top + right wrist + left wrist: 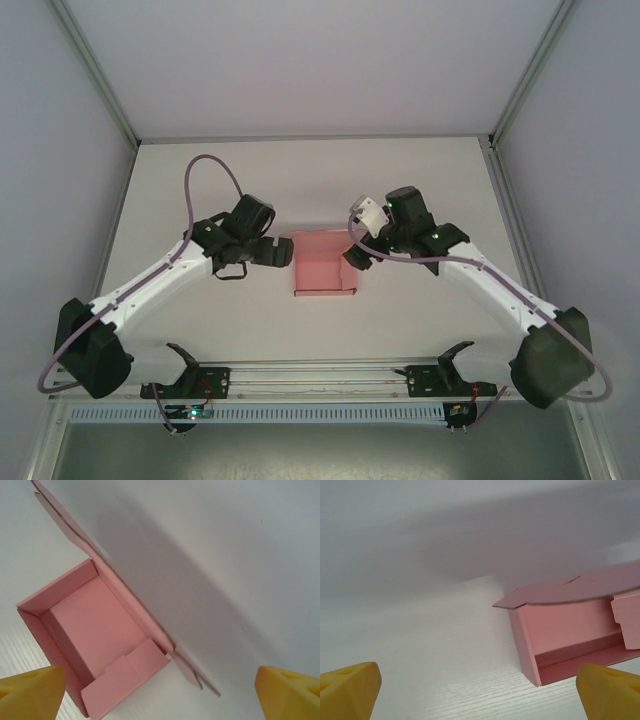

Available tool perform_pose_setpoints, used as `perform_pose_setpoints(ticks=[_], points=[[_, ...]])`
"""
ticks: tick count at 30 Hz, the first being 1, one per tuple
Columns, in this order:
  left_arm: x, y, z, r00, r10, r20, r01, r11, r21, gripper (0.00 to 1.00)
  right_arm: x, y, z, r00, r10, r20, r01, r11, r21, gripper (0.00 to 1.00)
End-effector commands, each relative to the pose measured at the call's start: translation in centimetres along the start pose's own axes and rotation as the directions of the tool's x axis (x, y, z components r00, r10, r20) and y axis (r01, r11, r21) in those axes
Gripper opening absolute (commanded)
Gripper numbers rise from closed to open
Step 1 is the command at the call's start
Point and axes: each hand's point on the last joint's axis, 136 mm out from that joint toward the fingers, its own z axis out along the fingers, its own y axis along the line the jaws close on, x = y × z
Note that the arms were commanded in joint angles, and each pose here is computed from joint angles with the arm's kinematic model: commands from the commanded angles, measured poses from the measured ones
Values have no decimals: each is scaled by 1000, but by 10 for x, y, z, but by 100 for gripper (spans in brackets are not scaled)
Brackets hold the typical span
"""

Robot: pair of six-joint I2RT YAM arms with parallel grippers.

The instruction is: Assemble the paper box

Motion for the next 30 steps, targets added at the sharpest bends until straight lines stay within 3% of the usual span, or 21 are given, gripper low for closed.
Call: perform_pose_setpoints(ticks=[1, 6, 12, 18, 21, 30], points=[[-15, -13, 9, 995, 99, 19, -100, 993, 67, 100, 1, -5, 6, 996, -64, -69, 64, 998, -7, 96], [-11, -12, 23, 996, 88, 16, -89, 993, 71, 100, 25, -26, 12, 975, 191, -117, -174, 975, 139, 91], [9, -16, 34, 999, 33, -9, -32, 991, 129, 100, 37, -5, -6, 885, 457, 92, -464, 880, 96, 88], [18, -27, 36, 998, -55, 19, 49, 970, 237, 100, 79, -4, -6, 665, 721, 194, -745, 660, 98, 57], [20, -32, 38, 997, -76, 12, 70, 960, 273, 100, 74, 7, 4, 628, 752, 200, -770, 638, 16, 54], [27, -43, 49, 995, -100, -22, 102, 934, 342, 99, 80, 22, 41, 634, 762, 132, -770, 637, 19, 51]])
